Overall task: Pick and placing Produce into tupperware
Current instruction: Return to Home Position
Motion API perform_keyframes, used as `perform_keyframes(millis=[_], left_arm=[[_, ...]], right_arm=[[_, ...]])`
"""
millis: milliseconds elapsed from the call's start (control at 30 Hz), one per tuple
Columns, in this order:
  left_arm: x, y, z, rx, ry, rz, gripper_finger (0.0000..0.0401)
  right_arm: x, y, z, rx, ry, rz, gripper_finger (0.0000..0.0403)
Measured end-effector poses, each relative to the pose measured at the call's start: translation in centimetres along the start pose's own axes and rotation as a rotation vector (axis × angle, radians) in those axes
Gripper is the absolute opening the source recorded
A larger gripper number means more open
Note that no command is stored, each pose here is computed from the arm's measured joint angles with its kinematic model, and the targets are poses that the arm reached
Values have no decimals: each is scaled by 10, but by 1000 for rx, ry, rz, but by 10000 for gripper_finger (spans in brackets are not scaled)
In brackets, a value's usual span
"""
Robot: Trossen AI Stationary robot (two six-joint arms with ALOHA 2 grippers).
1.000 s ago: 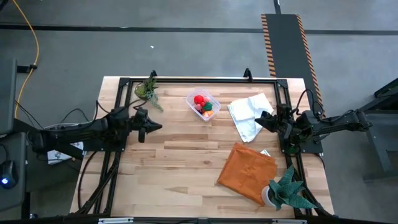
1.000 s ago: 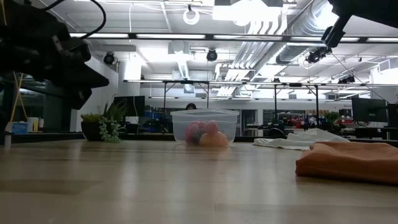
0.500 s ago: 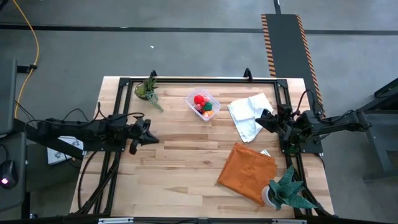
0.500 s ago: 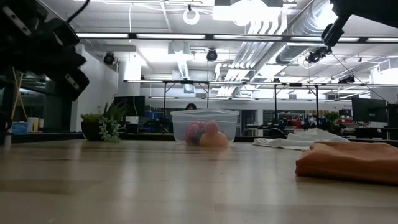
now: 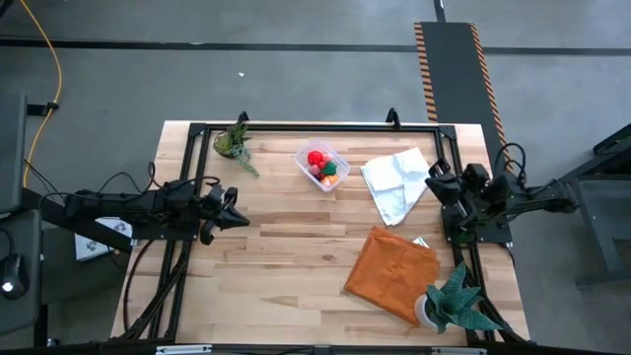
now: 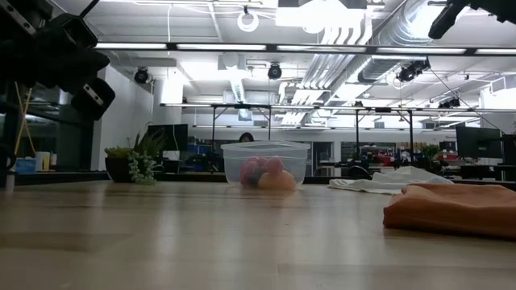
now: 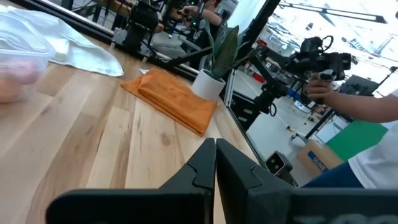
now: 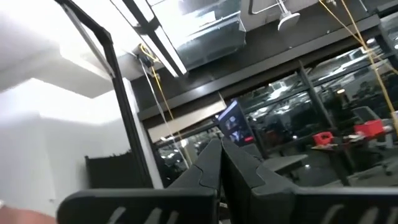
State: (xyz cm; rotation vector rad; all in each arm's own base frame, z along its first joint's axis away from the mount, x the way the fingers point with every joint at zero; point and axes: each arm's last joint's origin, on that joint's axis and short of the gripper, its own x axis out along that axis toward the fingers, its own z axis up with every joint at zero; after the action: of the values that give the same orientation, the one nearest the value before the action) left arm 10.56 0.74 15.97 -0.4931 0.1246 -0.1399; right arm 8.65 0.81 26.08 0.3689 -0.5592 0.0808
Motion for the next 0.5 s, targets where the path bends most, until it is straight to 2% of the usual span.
perform_keyframes(millis=[267, 500], left_arm=[[0, 0, 0, -2, 1, 1, 2], [0, 0, 0, -2, 1, 0, 1]], right_arm=[[-1, -7, -3, -82, 37, -66, 0], [-11, -20, -21, -80, -31, -80, 0]])
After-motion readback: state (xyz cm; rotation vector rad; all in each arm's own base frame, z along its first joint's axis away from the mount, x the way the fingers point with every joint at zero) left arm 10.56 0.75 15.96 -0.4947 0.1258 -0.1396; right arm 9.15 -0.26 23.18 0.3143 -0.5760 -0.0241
